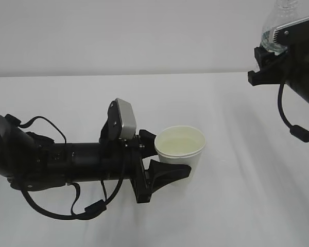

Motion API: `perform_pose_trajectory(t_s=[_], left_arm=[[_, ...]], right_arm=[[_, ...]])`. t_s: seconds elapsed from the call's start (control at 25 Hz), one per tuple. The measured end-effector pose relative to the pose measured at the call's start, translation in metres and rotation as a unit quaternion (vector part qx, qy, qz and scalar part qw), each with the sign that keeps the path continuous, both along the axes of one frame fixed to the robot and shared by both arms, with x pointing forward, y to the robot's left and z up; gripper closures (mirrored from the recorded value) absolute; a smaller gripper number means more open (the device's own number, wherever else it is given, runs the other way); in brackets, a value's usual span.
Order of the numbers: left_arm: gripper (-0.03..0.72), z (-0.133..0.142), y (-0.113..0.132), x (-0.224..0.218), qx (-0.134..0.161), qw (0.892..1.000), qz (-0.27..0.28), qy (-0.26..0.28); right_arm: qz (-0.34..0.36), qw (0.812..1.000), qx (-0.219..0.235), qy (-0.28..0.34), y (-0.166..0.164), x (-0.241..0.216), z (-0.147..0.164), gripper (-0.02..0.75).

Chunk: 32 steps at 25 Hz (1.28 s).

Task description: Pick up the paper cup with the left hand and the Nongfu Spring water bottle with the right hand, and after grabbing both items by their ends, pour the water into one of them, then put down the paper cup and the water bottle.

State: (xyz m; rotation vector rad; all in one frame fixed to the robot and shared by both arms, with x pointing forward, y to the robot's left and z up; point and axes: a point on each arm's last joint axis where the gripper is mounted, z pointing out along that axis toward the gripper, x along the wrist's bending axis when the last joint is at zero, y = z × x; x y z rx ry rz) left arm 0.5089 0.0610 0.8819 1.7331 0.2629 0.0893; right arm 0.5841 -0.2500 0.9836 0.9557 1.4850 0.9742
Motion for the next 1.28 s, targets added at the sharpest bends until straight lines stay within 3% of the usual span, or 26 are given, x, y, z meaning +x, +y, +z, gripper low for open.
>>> perform_pose_trajectory(t_s=[0.32, 0.6, 1.28], left_arm=[[0.227, 0.0, 0.0, 0.0, 0.0, 1.0, 0.001, 0.0], [0.228, 0.0, 0.0, 0.001, -0.001, 1.0, 0.003, 0.001], [0.228, 0.0, 0.0, 0.001, -0.001, 1.0, 0.004, 0.001]], right_arm=[[0.0, 1.0, 0.002, 0.0, 0.0, 0.0, 0.0, 0.314], [-0.006, 0.998, 0.057, 0.006, 0.0, 0.0, 0.0, 0.316], [-0.012, 0.992, 0.094, 0.08, 0.001, -0.002, -0.013, 0.318]])
